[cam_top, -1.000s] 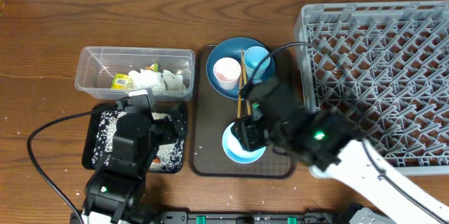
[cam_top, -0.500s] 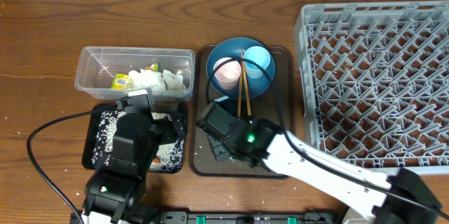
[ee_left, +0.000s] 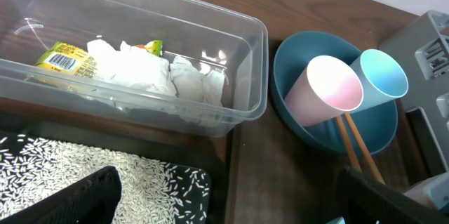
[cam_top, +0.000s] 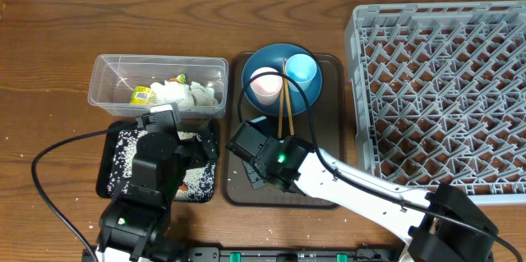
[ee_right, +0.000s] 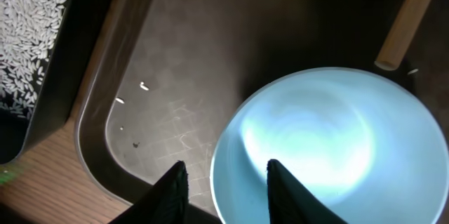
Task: Sort waste into correct bins and load items into the dishwasher rack
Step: 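Grip the light-blue bowl rim with the right gripper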
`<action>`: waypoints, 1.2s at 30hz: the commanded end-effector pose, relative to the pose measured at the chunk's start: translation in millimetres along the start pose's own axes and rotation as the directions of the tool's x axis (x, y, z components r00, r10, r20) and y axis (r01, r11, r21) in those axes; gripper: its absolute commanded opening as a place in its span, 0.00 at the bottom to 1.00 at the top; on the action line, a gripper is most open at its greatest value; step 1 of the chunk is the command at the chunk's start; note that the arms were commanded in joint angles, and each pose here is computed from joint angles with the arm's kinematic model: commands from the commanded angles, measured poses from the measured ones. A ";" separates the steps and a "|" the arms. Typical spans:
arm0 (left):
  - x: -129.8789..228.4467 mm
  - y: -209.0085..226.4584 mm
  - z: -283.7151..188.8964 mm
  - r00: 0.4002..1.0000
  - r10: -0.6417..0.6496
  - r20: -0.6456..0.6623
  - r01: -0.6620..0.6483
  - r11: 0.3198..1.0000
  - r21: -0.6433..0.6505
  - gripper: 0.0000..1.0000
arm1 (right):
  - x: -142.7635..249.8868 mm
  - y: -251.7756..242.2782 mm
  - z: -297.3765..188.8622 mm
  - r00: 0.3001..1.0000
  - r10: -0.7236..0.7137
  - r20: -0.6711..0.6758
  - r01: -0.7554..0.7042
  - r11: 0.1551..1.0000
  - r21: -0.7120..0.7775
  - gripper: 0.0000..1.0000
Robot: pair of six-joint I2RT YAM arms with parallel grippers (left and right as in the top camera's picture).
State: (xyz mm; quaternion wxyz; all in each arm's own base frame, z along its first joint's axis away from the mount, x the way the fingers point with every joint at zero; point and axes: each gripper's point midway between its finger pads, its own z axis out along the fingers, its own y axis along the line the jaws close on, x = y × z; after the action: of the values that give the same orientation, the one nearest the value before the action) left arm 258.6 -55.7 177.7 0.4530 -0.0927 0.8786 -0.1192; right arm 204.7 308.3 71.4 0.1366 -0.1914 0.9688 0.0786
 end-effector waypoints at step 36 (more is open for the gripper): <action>-6.2 0.9 -1.4 1.000 0.006 0.016 -0.006 1.000 -0.010 0.98 | 23.2 8.5 7.7 0.998 -0.058 -0.028 0.058 0.998 0.028 0.31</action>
State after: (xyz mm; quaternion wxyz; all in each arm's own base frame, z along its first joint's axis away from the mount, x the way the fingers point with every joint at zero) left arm 258.7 -55.8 177.5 0.4527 -0.0927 0.8788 -0.1191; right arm 183.3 316.1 66.9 0.1285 -0.2211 0.9637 0.0771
